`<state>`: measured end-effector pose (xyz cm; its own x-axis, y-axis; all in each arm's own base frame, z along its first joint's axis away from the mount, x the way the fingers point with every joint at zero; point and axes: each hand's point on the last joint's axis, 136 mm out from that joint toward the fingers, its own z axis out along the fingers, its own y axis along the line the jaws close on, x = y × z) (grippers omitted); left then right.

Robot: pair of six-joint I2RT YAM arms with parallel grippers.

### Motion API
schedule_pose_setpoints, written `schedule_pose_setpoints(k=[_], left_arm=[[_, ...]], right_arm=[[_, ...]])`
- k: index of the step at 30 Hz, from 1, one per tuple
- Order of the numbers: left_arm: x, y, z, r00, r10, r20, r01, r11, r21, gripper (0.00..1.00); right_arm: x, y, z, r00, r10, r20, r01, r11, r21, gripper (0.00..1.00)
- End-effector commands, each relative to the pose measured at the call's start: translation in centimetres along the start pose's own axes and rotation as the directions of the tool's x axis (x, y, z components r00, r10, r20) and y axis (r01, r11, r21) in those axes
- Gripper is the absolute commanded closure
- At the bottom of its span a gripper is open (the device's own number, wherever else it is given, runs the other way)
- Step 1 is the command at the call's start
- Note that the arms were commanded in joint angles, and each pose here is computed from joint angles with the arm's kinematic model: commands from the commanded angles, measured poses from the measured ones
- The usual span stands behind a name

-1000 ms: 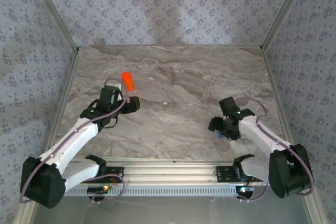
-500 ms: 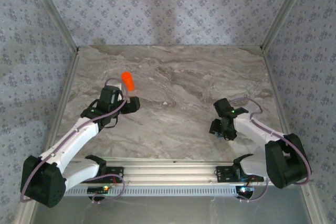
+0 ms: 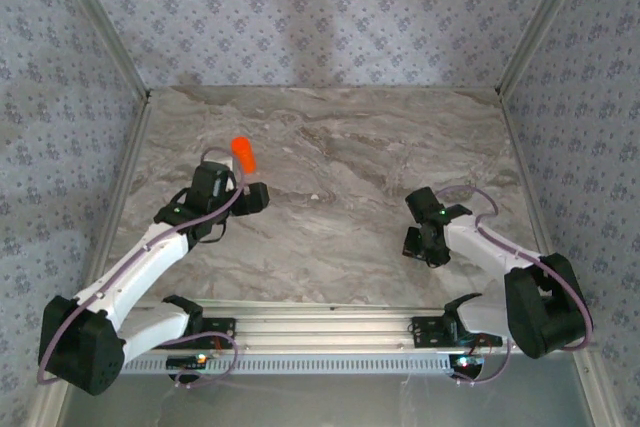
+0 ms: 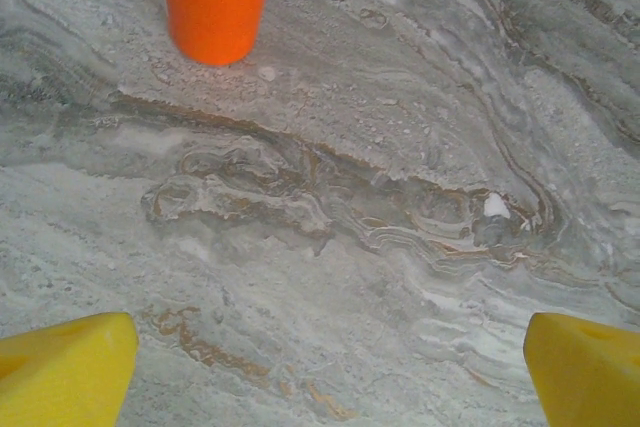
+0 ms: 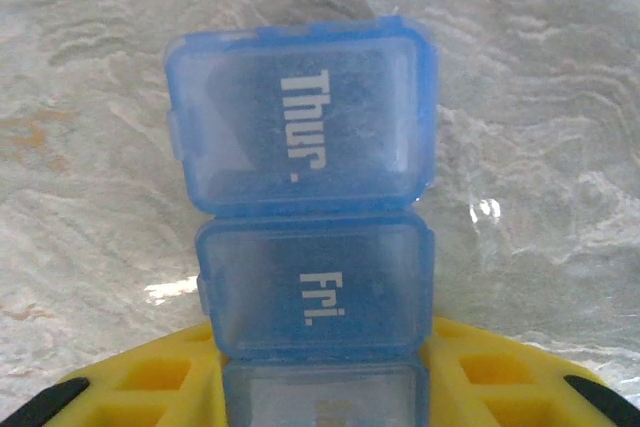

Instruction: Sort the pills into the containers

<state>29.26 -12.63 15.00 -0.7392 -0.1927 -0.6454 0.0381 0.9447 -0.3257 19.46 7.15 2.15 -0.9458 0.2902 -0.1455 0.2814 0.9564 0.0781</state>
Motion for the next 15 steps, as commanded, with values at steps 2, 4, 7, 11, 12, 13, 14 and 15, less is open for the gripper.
schedule_pose_setpoints(k=[2, 4, 7, 11, 12, 13, 14, 15], left_arm=[[-1.2, -1.6, -0.6, 1.000, -0.026, 0.008, 0.026, 0.998, 0.056, 0.02], [-1.8, -2.5, -0.8, 0.999, -0.040, 0.016, 0.039, 0.994, 0.098, 0.03], [-2.7, -4.1, -0.9, 0.997, -0.070, 0.012, 0.067, 0.984, 0.166, 0.06], [-3.8, -6.7, -1.0, 0.992, -0.123, -0.027, 0.126, 0.957, 0.261, 0.08], [-4.2, -7.5, -1.0, 0.990, -0.136, -0.043, 0.143, 0.946, 0.291, 0.08], [-4.3, -8.1, -1.0, 0.988, -0.144, -0.060, 0.156, 0.938, 0.310, 0.08], [-4.6, -8.7, -0.9, 0.985, -0.157, -0.074, 0.172, 0.929, 0.326, 0.08], [-4.9, -9.3, -0.8, 0.982, -0.170, -0.087, 0.190, 0.920, 0.342, 0.08]], right_arm=[[-2.0, 3.9, -2.6, 0.995, -0.085, 0.050, 0.091, 0.985, -0.144, 0.62], [-3.0, 6.1, -3.7, 0.989, -0.131, 0.071, 0.144, 0.963, -0.228, 0.62], [-4.5, 10.6, -5.9, 0.964, -0.233, 0.132, 0.266, 0.892, -0.366, 0.62], [-5.5, 16.3, -8.9, 0.905, -0.370, 0.209, 0.424, 0.750, -0.508, 0.61], [-5.6, 17.5, -9.5, 0.892, -0.393, 0.221, 0.449, 0.719, -0.531, 0.61], [-5.8, 18.4, -9.9, 0.880, -0.413, 0.237, 0.472, 0.695, -0.543, 0.61], [-6.0, 19.3, -10.2, 0.869, -0.429, 0.246, 0.489, 0.674, -0.554, 0.61], [-6.2, 20.1, -10.5, 0.860, -0.441, 0.257, 0.504, 0.654, -0.564, 0.61]])
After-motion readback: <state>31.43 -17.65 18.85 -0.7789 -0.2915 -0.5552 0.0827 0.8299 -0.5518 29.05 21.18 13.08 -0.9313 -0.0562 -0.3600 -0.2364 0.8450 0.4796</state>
